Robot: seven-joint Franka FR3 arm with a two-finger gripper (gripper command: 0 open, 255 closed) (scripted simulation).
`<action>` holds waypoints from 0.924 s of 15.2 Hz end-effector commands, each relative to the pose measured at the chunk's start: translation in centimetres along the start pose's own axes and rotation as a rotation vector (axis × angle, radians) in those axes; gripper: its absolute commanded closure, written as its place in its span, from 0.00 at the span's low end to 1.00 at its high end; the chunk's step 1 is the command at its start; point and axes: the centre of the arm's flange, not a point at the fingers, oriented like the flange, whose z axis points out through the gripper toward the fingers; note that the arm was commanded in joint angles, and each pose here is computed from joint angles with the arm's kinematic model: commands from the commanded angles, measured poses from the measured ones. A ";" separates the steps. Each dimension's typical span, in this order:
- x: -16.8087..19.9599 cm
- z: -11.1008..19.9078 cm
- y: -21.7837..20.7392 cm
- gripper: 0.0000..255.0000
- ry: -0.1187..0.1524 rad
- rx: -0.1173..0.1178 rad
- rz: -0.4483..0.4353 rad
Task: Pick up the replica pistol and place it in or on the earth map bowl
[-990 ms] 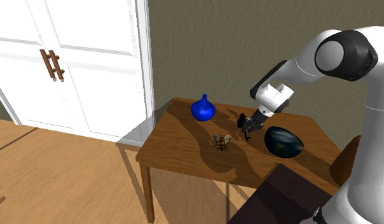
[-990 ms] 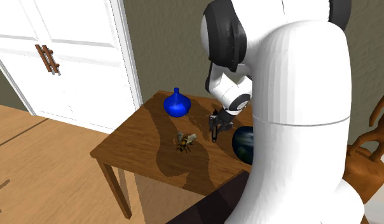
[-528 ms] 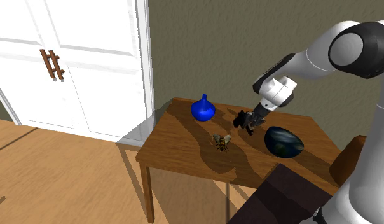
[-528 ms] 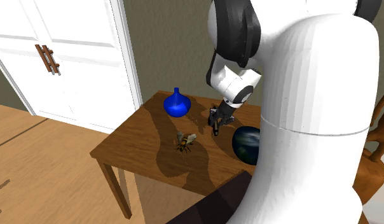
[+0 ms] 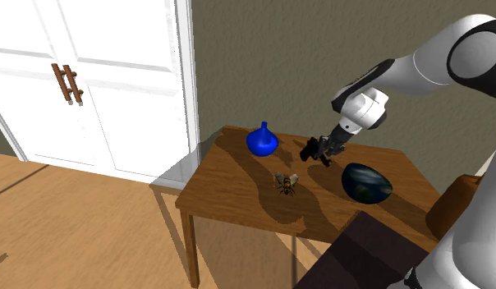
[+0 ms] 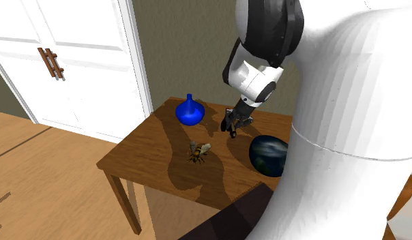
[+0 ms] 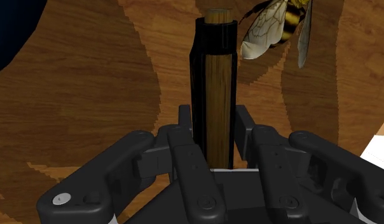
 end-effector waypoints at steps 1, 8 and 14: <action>0.2 -1.0 -0.4 1.00 0.000 0.000 0.000; 0.6 -4.4 -1.8 1.00 0.000 0.000 0.000; 0.9 -7.3 -3.0 1.00 0.000 0.000 0.000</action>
